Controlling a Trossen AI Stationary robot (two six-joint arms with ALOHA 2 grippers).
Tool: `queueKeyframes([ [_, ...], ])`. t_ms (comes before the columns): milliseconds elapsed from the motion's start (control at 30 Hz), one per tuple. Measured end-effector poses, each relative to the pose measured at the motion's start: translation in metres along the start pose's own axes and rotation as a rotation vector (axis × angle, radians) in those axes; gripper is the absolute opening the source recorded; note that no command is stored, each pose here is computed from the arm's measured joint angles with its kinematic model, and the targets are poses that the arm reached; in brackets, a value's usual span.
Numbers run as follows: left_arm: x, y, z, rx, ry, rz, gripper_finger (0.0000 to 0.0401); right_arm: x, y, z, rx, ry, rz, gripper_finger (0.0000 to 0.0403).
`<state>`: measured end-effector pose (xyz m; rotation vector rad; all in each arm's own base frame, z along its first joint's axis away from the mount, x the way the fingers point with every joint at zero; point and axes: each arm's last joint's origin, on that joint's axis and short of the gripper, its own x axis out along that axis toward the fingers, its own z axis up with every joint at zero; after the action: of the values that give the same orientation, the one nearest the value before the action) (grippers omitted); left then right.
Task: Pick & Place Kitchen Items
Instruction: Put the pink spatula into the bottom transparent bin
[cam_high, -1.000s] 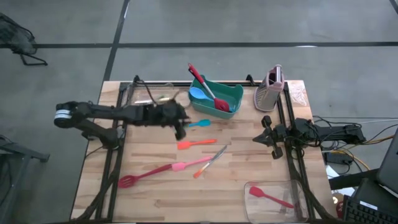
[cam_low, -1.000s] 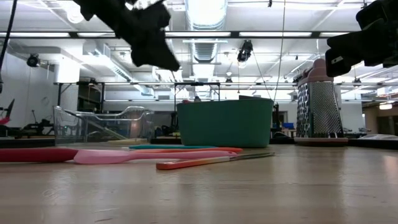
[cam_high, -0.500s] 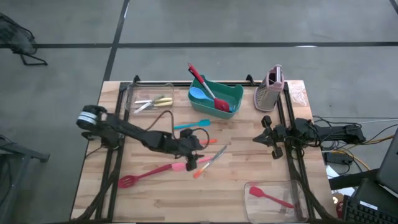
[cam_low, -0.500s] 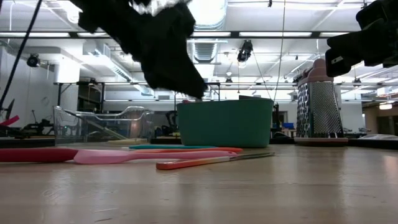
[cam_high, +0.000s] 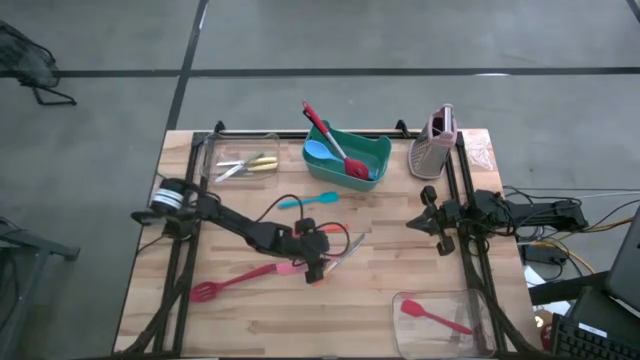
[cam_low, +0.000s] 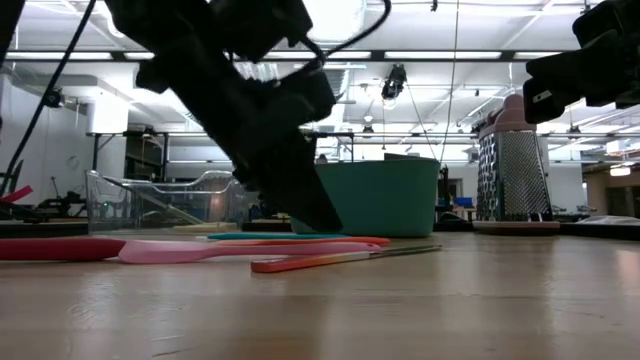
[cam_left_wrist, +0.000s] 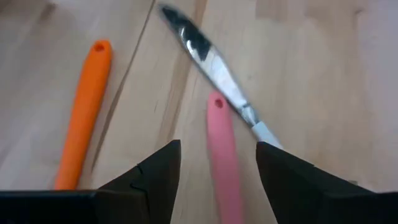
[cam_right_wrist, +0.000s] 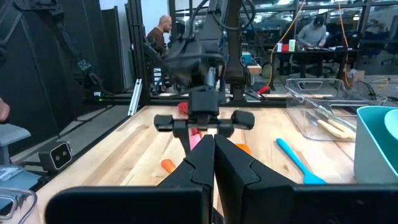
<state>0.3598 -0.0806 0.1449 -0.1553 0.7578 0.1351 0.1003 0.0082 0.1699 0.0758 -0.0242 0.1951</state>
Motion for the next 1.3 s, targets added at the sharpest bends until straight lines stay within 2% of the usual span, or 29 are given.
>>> queueKeyframes([
  [267, 0.015, 0.000, -0.013, 0.005, 0.047, 0.025, 0.0213, 0.000, 0.000, 0.000, 0.000, 0.000, 0.000, 0.0008],
  [367, 0.020, -0.001, -0.018, 0.012, 0.061, 0.027, 0.0201, 0.000, 0.000, 0.000, 0.000, 0.000, -0.001, 0.0008],
  [533, 0.023, -0.003, -0.021, 0.018, 0.075, 0.017, 0.0133, 0.000, 0.000, 0.000, 0.000, 0.000, 0.000, 0.0008],
  [733, 0.024, -0.002, -0.022, 0.007, 0.113, -0.048, 0.0040, 0.000, 0.000, 0.000, 0.000, 0.000, 0.000, 0.0008],
  [1033, 0.017, -0.004, -0.015, 0.026, 0.101, -0.090, 0.0021, 0.000, 0.000, 0.000, 0.000, 0.000, 0.000, 0.0008],
  [1300, 0.010, -0.009, -0.011, 0.030, 0.124, -0.207, 0.0001, 0.000, 0.000, 0.000, 0.000, 0.000, 0.000, 0.0008],
])
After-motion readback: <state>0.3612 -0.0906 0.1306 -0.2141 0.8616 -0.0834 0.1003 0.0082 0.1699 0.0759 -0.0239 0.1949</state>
